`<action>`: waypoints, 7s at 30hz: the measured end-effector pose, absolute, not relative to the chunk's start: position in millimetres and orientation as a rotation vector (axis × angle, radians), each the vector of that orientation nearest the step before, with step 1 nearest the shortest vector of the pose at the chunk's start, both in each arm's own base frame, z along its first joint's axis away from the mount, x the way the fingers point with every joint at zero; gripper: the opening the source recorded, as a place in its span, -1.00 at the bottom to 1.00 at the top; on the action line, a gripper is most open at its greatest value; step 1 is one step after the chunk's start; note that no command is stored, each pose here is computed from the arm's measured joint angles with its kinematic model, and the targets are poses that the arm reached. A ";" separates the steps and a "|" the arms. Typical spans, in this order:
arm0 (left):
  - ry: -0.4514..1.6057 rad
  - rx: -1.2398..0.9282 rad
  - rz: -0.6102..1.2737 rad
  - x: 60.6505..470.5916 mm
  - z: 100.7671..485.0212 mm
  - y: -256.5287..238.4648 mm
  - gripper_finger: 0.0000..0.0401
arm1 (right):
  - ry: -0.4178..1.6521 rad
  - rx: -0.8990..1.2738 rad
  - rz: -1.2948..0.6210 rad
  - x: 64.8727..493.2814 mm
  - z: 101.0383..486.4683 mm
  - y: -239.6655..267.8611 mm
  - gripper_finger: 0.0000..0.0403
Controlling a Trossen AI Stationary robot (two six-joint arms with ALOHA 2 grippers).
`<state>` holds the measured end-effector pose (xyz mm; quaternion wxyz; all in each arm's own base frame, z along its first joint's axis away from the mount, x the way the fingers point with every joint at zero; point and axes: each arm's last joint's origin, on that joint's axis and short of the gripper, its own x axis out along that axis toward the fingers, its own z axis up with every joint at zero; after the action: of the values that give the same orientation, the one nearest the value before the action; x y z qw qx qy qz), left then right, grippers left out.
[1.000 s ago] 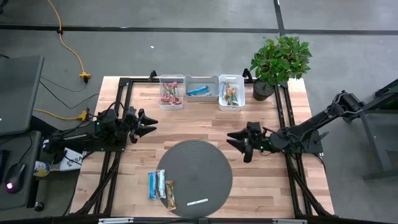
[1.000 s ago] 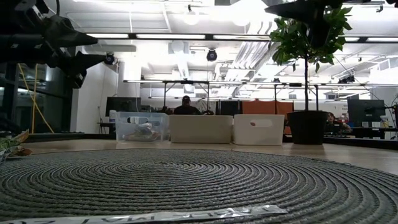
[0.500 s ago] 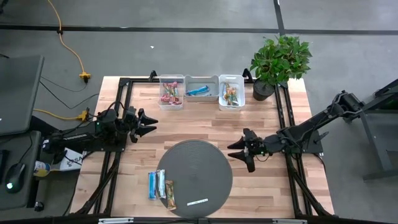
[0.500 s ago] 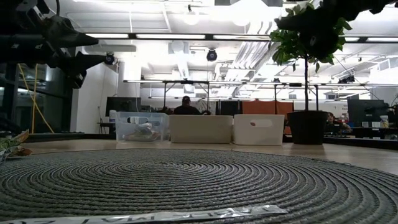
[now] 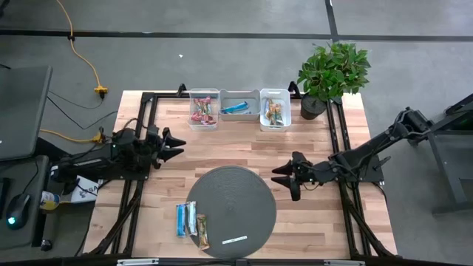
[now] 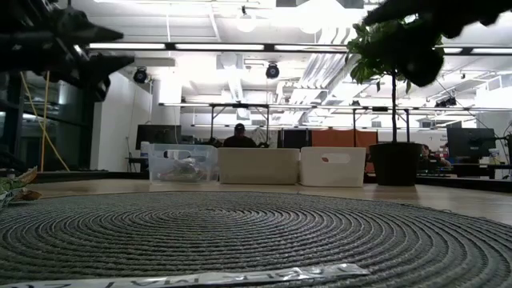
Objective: Pick and place Granola Bars by type
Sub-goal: Put the blue granola bar into the gray bin
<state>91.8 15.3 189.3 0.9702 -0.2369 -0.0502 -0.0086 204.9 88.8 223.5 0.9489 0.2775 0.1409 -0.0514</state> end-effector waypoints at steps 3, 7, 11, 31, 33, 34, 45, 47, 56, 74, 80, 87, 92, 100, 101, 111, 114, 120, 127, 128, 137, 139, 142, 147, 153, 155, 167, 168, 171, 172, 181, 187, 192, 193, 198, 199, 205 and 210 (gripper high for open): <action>-0.117 -0.469 -0.023 90.6 194.4 15.0 -0.04 | 0.248 0.586 -0.140 195.2 211.1 88.3 -0.18; -0.109 -0.478 -0.049 90.5 194.7 14.2 -0.04 | 0.118 0.654 -0.149 178.5 198.5 82.2 -0.18; -0.084 -0.548 -0.161 90.1 195.7 11.0 -0.04 | 0.034 0.698 -0.138 159.9 182.6 72.6 -0.18; -0.102 -0.504 -0.036 15.2 309.6 -3.5 -0.04 | -0.076 0.606 -0.312 130.4 158.2 50.6 -0.18; -0.082 -0.528 0.019 0.6 318.2 -5.6 -0.04 | -0.081 0.591 -0.345 130.1 157.8 49.7 -0.18; -0.078 -0.547 0.040 -5.9 322.0 -6.6 -0.04 | -0.081 0.582 -0.365 129.9 157.1 49.1 -0.18; 0.011 -0.749 0.165 -18.7 329.3 -7.2 -0.04 | -0.036 0.368 -0.440 129.0 154.2 47.2 -0.18; 0.076 -0.762 0.164 -5.5 331.3 -4.7 -0.04 | -0.028 0.328 -0.441 129.0 154.3 47.2 -0.18; 0.370 -0.915 0.049 71.4 336.5 7.3 -0.04 | -0.036 0.328 -0.471 128.6 154.4 46.4 -0.18; 0.421 -1.058 0.159 137.3 328.6 -52.3 -0.04 | -0.027 0.322 -0.454 128.8 153.8 46.8 -0.18; 0.447 -1.154 0.289 148.5 305.5 -103.8 -0.04 | -0.020 0.323 -0.424 129.1 153.7 47.6 -0.18; 0.580 -1.303 0.401 156.5 273.6 -154.2 -0.04 | -0.018 0.323 -0.417 129.2 153.7 47.8 -0.18; 0.808 -1.354 0.532 162.5 266.9 -177.3 -0.04 | -0.013 0.319 -0.418 129.1 153.0 47.8 -0.18; 1.039 -1.397 0.745 177.4 270.7 -204.1 -0.04 | -0.008 0.315 -0.418 129.1 152.5 47.8 -0.18; 1.053 -1.411 0.765 180.2 270.0 -206.2 -0.04 | -0.008 0.314 -0.418 129.1 152.4 47.8 -0.18; 1.162 -1.418 0.955 201.8 239.7 -216.2 -0.04 | -0.005 0.315 -0.407 129.2 152.4 48.1 -0.18; 1.164 -1.389 1.003 206.2 230.0 -216.8 -0.04 | -0.002 0.319 -0.391 129.4 152.4 48.5 -0.18; 1.209 -1.319 1.094 212.2 211.5 -217.1 -0.04 | -0.005 0.334 -0.390 129.4 152.4 48.5 -0.18; 1.229 -1.275 1.141 215.8 195.4 -221.9 -0.04 | -0.009 0.380 -0.391 129.4 151.8 48.5 -0.18; 1.229 -1.267 1.149 216.3 192.8 -222.4 -0.04 | -0.010 0.381 -0.391 129.4 151.7 48.5 -0.18; 1.223 -1.234 1.189 220.5 178.3 -225.1 -0.04 | -0.010 0.382 -0.391 129.4 151.8 48.5 -0.18; 1.221 -1.230 1.199 222.0 175.0 -224.6 -0.04 | -0.010 0.382 -0.391 129.4 151.8 48.5 -0.18; 1.210 -1.252 1.192 225.9 168.9 -222.8 -0.04 | -0.010 0.382 -0.391 129.4 151.8 48.5 -0.18; 1.213 -1.281 1.169 226.0 157.8 -220.0 -0.04 | -0.010 0.382 -0.391 129.4 151.8 48.5 -0.18; 1.226 -1.284 1.168 223.9 152.7 -218.8 -0.06 | -0.009 0.377 -0.391 129.4 151.8 48.5 -0.18; 1.228 -1.284 1.169 223.7 152.6 -218.7 -0.11 | -0.008 0.373 -0.391 129.4 151.8 48.5 -0.18; 1.238 -1.286 1.167 223.2 153.7 -218.7 -0.63 | -0.006 0.370 -0.391 129.3 151.6 48.5 -0.18; 1.240 -1.286 1.167 222.8 154.3 -218.4 -0.66 | -0.005 0.368 -0.391 129.3 151.4 48.5 -0.18; 1.243 -1.291 1.156 222.3 159.5 -218.1 -0.70 | -0.001 0.365 -0.392 129.3 151.0 48.5 -0.18; 1.245 -1.293 1.144 222.2 162.4 -218.0 -0.71 | 0.001 0.363 -0.393 129.3 150.8 48.4 -0.18; 1.072 -1.298 1.037 217.2 195.2 -206.2 -0.72 | 0.009 0.356 -0.395 129.2 149.8 48.4 -0.18; 0.700 -1.150 0.855 212.7 231.6 -186.6 -0.72 | 0.009 0.357 -0.394 129.2 149.8 48.4 -0.18; 0.426 -0.994 0.750 206.5 260.8 -171.2 -0.72 | 0.009 0.358 -0.394 129.2 149.8 48.4 -0.18; 0.382 -0.967 0.736 205.0 266.2 -168.3 -0.72 | 0.009 0.357 -0.395 129.2 149.8 48.4 -0.18; 0.292 -0.853 0.740 201.1 287.8 -143.7 -0.72 | 0.009 0.356 -0.397 129.1 149.8 48.3 -0.18; 0.291 -0.831 0.745 201.3 291.9 -137.1 -0.72 | 0.009 0.356 -0.398 129.1 149.8 48.3 -0.18; 0.297 -0.695 0.784 212.3 317.2 -84.6 -0.72 | 0.009 0.355 -0.400 129.1 149.7 48.3 -0.18; 0.348 -0.584 0.663 233.1 339.0 -32.1 -0.72 | 0.007 0.366 -0.399 129.1 149.8 48.3 -0.18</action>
<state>233.1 -32.1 339.0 0.8894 -0.2814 0.1673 0.3192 129.1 48.3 149.8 0.9636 0.1808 0.0033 -0.1971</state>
